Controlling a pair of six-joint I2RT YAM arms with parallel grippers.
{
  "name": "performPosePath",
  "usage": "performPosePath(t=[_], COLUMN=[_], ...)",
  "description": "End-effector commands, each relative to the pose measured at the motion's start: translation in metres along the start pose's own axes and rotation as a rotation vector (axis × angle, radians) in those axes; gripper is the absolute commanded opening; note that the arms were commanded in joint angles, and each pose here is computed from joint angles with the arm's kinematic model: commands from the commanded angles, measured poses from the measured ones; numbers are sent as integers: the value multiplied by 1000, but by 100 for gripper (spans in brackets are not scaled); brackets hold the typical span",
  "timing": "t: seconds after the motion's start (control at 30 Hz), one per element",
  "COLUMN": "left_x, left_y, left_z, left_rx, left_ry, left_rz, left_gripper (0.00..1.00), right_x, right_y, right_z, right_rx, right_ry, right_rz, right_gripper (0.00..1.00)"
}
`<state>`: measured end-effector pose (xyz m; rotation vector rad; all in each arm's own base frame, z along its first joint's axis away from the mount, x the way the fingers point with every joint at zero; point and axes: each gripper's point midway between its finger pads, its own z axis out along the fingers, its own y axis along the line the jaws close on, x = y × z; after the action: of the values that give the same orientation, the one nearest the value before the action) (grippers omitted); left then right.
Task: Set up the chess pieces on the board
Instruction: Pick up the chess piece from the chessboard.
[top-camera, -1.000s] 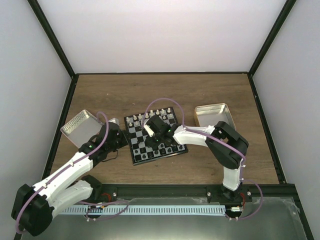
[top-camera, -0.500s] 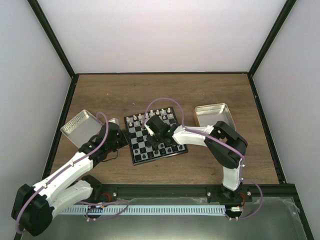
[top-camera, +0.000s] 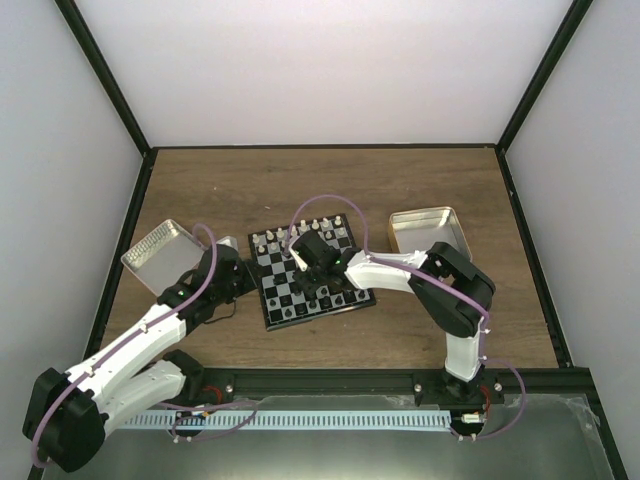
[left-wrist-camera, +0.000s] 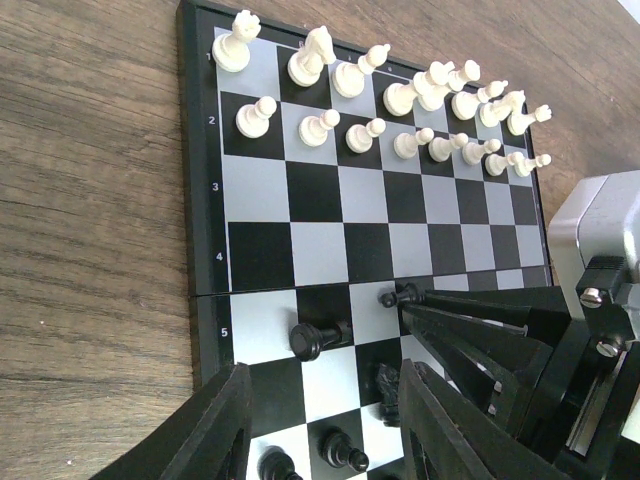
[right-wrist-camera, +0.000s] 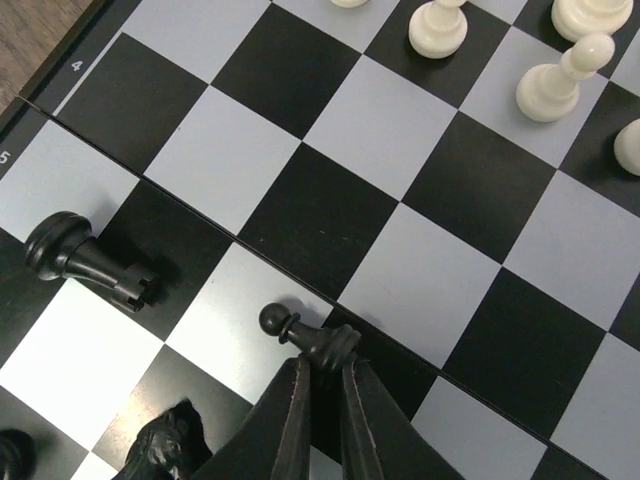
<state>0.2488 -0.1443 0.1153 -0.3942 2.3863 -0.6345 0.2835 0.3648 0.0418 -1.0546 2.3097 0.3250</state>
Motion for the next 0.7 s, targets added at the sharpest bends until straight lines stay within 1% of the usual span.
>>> performPosePath(t=[0.0, 0.2, 0.3, 0.47, 0.67], left_x=[-2, -2, 0, 1, -4], left_y=[0, -3, -9, -35, -64], left_z=[0, 2, 3, 5, 3], left_rx=[8, 23, 59, 216, 409], left_ry=[-13, -7, 6, 17, -3], left_rz=[-5, -9, -23, -101, -174], left_gripper=[42, 43, 48, 58, 63], right_x=[-2, -14, -21, -34, -51], right_y=[4, 2, 2, 5, 12], right_z=[-2, -12, -19, -37, -67], right_rx=[-6, -3, -6, -39, -112], right_ry=[-12, -79, -128, -225, -348], right_rz=[-12, 13, 41, 103, 169], right_gripper=[10, 9, 9, 9, 9])
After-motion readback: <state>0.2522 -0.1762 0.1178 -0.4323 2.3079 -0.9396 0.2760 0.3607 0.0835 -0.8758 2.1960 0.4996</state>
